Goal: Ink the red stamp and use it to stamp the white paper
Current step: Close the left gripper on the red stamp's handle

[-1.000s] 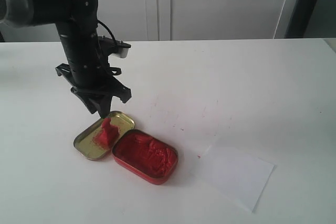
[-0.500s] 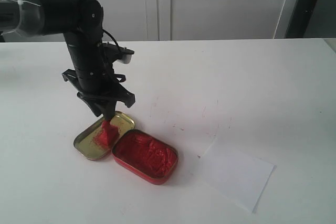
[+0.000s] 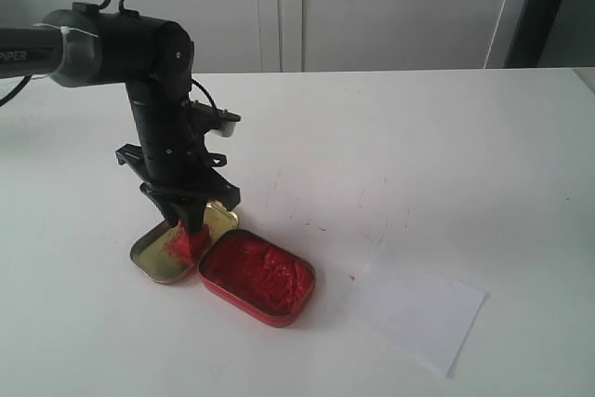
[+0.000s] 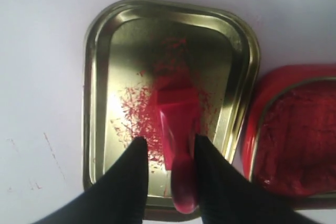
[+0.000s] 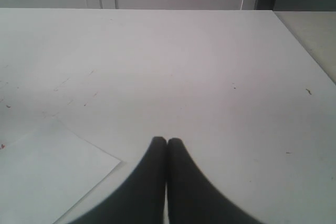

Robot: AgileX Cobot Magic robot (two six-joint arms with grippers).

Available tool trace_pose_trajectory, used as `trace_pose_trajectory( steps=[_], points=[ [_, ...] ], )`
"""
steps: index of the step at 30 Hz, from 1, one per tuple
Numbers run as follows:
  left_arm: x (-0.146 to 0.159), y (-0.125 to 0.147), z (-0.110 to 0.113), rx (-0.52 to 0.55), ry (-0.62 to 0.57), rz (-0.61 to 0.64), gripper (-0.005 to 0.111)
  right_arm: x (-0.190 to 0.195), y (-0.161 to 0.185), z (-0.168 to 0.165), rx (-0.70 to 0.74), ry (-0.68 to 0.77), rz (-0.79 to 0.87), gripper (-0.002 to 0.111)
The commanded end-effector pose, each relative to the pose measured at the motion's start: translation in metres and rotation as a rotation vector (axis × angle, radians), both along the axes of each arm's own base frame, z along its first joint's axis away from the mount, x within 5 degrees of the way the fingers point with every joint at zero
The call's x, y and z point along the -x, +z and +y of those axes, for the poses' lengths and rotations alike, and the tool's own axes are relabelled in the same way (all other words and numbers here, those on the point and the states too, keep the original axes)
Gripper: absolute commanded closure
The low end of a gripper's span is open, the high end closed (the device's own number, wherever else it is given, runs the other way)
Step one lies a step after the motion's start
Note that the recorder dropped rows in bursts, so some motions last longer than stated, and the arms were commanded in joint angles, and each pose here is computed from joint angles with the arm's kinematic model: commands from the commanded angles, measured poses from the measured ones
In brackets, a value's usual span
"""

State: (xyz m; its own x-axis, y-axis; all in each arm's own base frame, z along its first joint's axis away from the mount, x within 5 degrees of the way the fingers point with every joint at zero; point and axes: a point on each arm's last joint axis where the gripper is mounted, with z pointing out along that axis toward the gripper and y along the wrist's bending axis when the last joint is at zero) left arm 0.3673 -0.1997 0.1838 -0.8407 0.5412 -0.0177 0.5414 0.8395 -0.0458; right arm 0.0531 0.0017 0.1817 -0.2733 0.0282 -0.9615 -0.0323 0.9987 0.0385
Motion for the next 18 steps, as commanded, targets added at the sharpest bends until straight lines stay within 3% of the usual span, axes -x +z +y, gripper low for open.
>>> trace_pose_trajectory(
  steps=[1,13,14,18],
  points=[
    [0.001,-0.003,-0.001,-0.008,-0.003,0.023,0.071,0.000,0.000,0.000,0.005,0.001,-0.013,0.108],
    [0.001,-0.015,-0.002,-0.028,-0.001,0.061,0.073,0.000,0.000,0.000,0.005,0.001,-0.013,0.108],
    [0.001,-0.015,-0.002,-0.028,-0.001,0.061,0.075,0.000,0.000,0.000,0.005,0.001,-0.013,0.108],
    [0.001,-0.015,-0.002,-0.029,-0.002,0.064,0.104,0.000,0.000,0.000,0.005,0.001,-0.013,0.108]
  ],
)
